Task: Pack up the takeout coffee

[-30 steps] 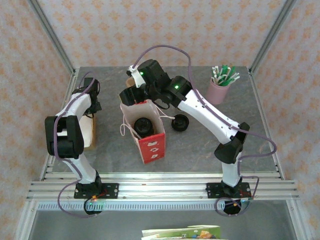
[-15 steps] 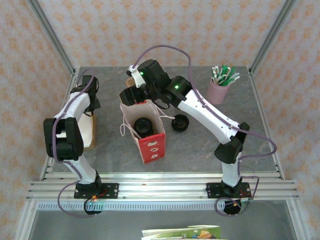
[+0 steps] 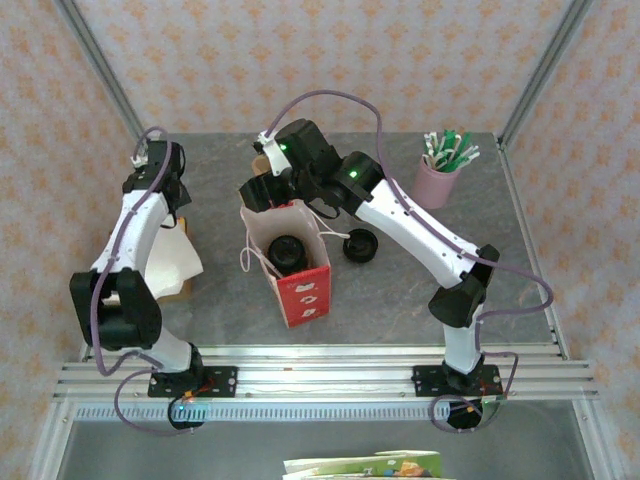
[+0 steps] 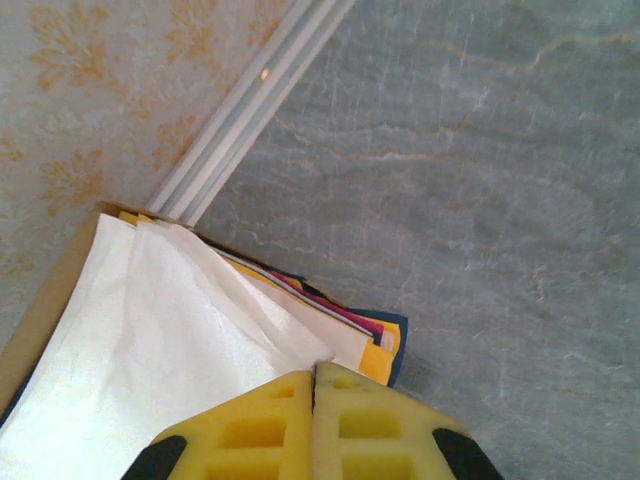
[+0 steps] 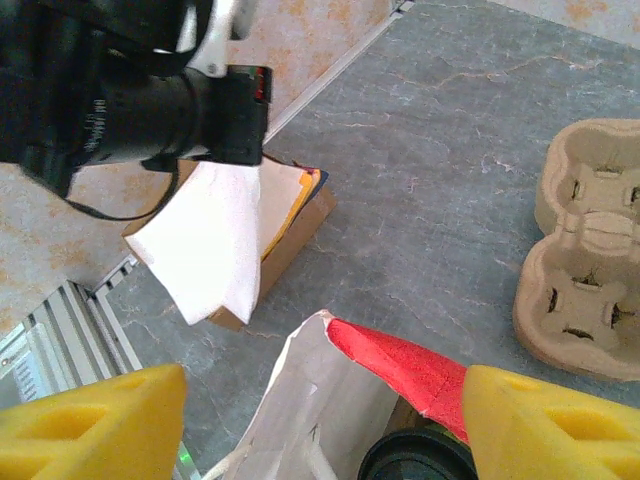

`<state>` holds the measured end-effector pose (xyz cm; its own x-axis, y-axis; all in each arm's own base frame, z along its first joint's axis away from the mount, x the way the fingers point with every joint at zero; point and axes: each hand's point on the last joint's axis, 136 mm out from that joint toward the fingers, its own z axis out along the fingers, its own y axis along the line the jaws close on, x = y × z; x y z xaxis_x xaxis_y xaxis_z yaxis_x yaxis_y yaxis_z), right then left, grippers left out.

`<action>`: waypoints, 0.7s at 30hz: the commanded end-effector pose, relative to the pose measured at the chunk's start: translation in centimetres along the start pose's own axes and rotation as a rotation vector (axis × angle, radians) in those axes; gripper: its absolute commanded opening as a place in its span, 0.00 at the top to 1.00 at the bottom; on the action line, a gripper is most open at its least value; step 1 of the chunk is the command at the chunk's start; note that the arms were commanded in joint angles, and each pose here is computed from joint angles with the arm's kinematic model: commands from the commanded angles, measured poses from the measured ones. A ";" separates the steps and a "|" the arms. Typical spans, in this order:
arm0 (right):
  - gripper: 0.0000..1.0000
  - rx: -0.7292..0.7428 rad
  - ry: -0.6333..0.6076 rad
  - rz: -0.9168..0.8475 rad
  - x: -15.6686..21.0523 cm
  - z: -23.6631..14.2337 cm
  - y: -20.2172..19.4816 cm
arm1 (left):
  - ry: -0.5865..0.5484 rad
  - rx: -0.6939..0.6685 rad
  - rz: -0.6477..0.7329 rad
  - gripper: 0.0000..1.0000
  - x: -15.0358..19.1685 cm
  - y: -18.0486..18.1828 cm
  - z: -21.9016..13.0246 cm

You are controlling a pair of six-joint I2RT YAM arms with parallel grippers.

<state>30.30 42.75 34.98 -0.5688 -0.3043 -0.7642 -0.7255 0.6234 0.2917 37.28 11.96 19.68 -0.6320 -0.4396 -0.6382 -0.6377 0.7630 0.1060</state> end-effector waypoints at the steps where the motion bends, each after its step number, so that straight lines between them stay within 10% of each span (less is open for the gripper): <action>1: 0.27 0.045 -0.032 0.014 -0.7 -0.8 -0.4 | -0.060 -0.011 -0.077 1.00 -1.0 1.4 -2.6; 21: 0.24 -0.138 -0.295 -0.183 -7.2 -2.8 4.0 | -0.262 0.113 -0.204 1.00 -4.8 4.2 -12.4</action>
<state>31.20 44.65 39.36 -0.4079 -0.2271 -0.8843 -0.8086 0.5397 0.2344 32.98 11.58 30.79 -0.3810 -0.4577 -0.8034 -0.6788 0.7284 -0.0930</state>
